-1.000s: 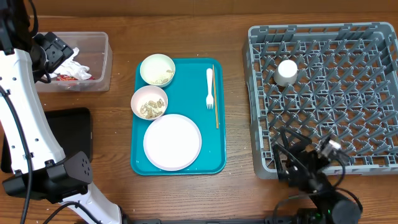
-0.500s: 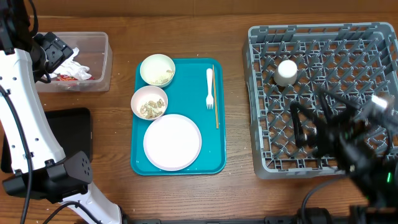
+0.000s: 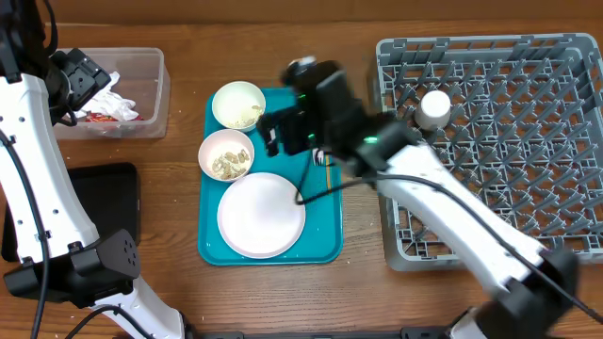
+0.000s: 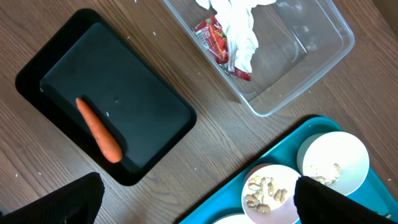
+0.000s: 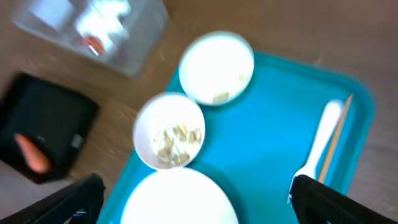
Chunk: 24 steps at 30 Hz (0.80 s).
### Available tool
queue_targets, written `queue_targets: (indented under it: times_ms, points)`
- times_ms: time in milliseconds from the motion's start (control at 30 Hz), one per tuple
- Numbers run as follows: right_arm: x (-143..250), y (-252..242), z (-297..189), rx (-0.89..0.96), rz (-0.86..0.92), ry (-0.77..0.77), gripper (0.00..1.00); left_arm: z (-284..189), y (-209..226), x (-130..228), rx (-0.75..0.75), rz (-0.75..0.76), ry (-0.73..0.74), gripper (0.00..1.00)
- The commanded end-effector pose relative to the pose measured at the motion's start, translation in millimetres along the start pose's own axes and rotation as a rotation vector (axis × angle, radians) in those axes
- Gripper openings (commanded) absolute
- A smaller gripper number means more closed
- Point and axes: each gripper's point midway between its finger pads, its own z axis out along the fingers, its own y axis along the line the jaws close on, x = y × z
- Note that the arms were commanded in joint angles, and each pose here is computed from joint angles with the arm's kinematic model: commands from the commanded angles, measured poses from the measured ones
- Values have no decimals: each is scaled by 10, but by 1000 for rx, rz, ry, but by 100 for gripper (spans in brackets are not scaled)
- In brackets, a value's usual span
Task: Sort waste into correct bins and load items into the dishwasher rack
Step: 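Reach the right gripper to the pink bowl of peanuts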
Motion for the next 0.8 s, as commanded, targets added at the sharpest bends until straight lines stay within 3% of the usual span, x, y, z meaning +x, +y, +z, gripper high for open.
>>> queue_targets:
  times_ms: [0,233,467,567,767]
  points:
    - [152,-61,464,72,83,56,100,-36,35,-16,-5,-7,-13,100]
    - [561,122,1074,-59,136,199,100,-36,34,-15,-5,-7,-13,100]
    - [858,384,1515,-97,84,222,84,-36,34,-15,-5,-7,-13,100]
    - [920,366,1649,-45,88,202,76,-36,35,-16,-5,-7,-13,100]
    - [979,178,1756,37,114,197,76,-36,34,-15,-5,-6,-13,100]
